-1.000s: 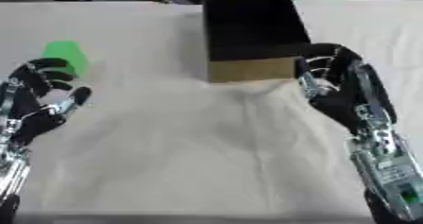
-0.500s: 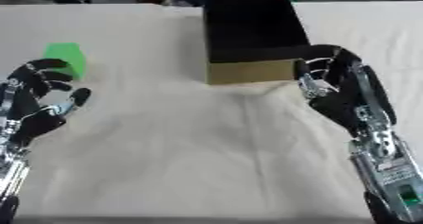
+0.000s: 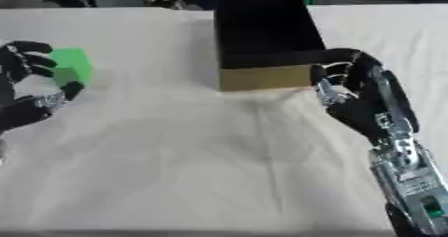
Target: Pick up objects on the table and place them in the box.
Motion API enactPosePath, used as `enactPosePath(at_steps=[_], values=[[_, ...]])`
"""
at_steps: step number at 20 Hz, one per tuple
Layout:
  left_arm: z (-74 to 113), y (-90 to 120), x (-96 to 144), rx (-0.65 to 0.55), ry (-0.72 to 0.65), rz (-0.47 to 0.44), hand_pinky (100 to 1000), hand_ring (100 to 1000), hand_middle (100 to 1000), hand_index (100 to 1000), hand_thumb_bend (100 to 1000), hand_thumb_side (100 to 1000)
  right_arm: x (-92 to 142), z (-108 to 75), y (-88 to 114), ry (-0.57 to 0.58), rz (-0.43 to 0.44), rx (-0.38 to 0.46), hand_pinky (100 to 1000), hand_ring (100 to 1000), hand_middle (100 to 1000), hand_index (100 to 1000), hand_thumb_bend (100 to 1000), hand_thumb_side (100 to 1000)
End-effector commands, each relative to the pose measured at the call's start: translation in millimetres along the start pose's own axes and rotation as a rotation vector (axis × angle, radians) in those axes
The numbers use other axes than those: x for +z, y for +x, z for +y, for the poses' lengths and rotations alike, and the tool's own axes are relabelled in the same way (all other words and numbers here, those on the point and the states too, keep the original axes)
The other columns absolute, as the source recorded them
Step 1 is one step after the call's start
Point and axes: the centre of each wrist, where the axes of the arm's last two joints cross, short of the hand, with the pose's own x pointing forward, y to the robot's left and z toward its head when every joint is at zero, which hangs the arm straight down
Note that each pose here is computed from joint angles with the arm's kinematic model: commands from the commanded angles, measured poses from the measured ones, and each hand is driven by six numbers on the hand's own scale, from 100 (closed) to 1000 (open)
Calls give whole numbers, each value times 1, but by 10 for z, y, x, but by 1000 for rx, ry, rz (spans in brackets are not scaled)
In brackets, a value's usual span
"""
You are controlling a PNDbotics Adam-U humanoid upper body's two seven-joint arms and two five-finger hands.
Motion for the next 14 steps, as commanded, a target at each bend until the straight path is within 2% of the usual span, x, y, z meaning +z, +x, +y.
enactPosePath(at_steps=[1,8,11,14], values=[[382,63,-156,-174,-56,-15,645,658,683,747,718,207,-12,-44,27,4,-9,12,595,627,638,731,252,326],[885,-20,-521,-458,-204,71,679,668,680,754,773,208,14,-51,5,10,1,17,596,627,638,731,253,325],[998,-72,-692,-534,-272,109,688,671,679,756,793,205,16,-52,5,14,1,18,596,627,638,731,253,324],[1018,-144,-838,-589,-326,136,700,675,679,757,810,200,19,-50,3,18,3,18,596,627,638,731,253,324]])
